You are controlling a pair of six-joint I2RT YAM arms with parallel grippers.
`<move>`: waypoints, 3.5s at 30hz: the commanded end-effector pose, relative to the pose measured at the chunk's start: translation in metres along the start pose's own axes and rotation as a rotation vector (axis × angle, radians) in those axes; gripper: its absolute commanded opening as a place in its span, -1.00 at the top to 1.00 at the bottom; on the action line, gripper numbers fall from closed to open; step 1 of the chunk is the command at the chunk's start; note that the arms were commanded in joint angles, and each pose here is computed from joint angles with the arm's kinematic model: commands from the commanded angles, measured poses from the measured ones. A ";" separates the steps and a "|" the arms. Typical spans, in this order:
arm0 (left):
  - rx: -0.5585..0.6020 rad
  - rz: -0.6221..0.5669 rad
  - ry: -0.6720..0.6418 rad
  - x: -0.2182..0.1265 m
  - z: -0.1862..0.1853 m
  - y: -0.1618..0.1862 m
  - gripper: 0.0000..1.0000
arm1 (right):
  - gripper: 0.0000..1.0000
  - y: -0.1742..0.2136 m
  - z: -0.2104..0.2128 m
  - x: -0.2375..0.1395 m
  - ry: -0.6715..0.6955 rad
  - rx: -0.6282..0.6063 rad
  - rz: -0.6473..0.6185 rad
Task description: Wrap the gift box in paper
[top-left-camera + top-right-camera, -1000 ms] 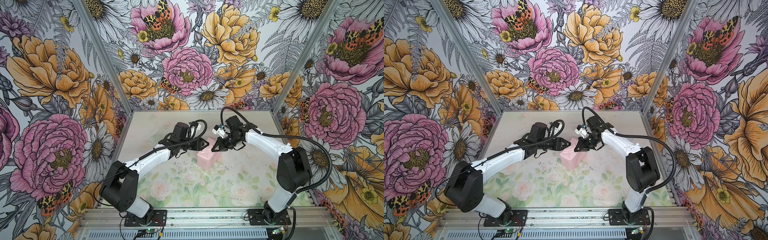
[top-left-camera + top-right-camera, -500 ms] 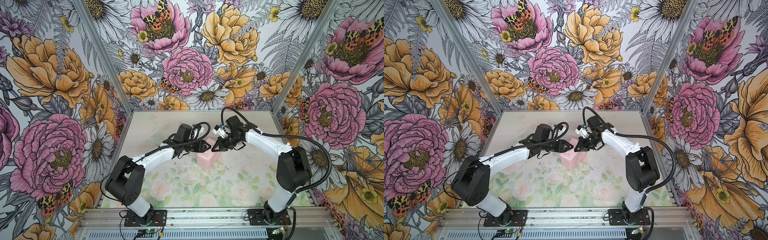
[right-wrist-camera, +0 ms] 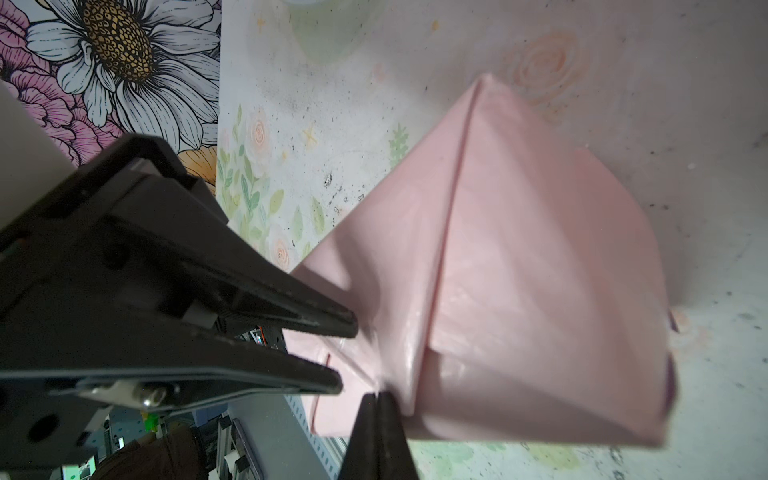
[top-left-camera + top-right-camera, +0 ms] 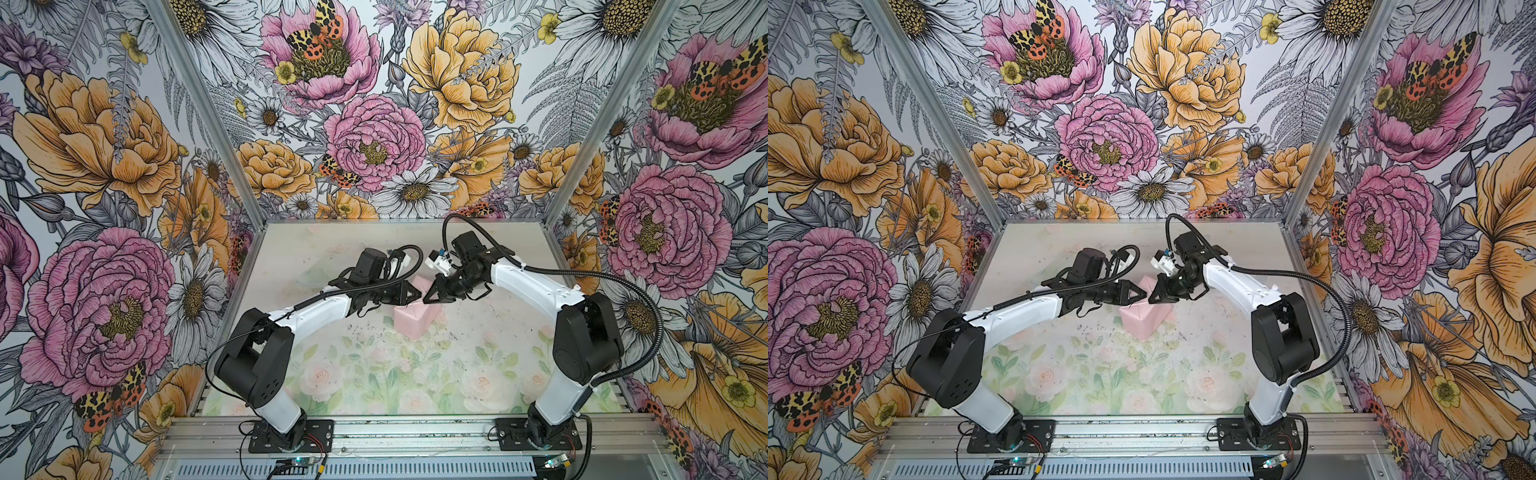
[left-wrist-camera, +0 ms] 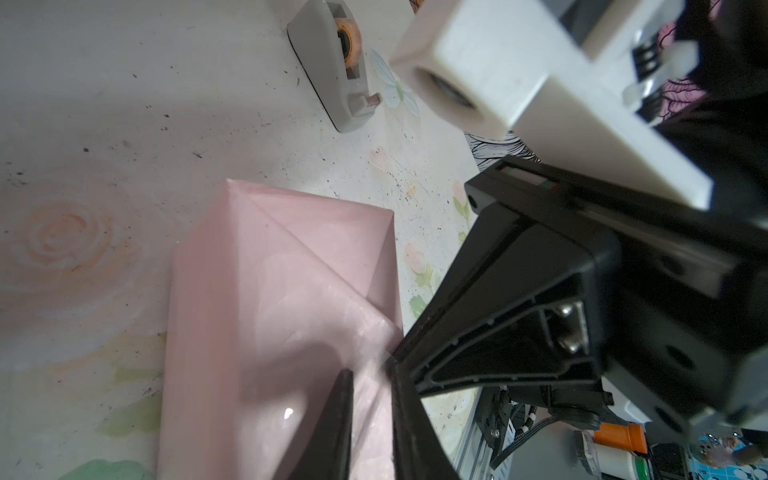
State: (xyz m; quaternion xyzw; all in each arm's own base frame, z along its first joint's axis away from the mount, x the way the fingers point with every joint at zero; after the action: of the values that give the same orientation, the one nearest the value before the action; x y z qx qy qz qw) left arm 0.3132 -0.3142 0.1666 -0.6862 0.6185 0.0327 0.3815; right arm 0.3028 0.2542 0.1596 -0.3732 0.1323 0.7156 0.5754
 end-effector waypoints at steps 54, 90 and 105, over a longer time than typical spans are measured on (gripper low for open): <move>0.149 -0.159 0.068 -0.018 -0.042 -0.025 0.49 | 1.00 0.017 -0.012 -0.002 -0.005 0.140 0.026; 0.090 -0.056 0.054 0.016 -0.010 -0.004 0.79 | 1.00 0.014 -0.013 -0.011 -0.007 0.156 0.001; 0.084 -0.052 0.039 0.022 -0.002 -0.003 0.80 | 1.00 0.014 -0.012 -0.014 -0.016 0.153 -0.006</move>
State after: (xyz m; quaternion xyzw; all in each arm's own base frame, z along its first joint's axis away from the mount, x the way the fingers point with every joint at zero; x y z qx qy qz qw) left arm 0.3118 -0.3362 0.1656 -0.6818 0.6188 -0.0208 0.3896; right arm 0.2950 0.2399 0.1582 -0.3128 0.1689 0.7156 0.6013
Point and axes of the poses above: each gripper's point midway between its finger pads, its own x axis out along the fingers, its own z axis along the line the jaws close on, y = z × x, the point moved 1 cm from there along -x, back along the fingers, and after that the axes turned 4 degrees about -x, right-handed, at the moved point
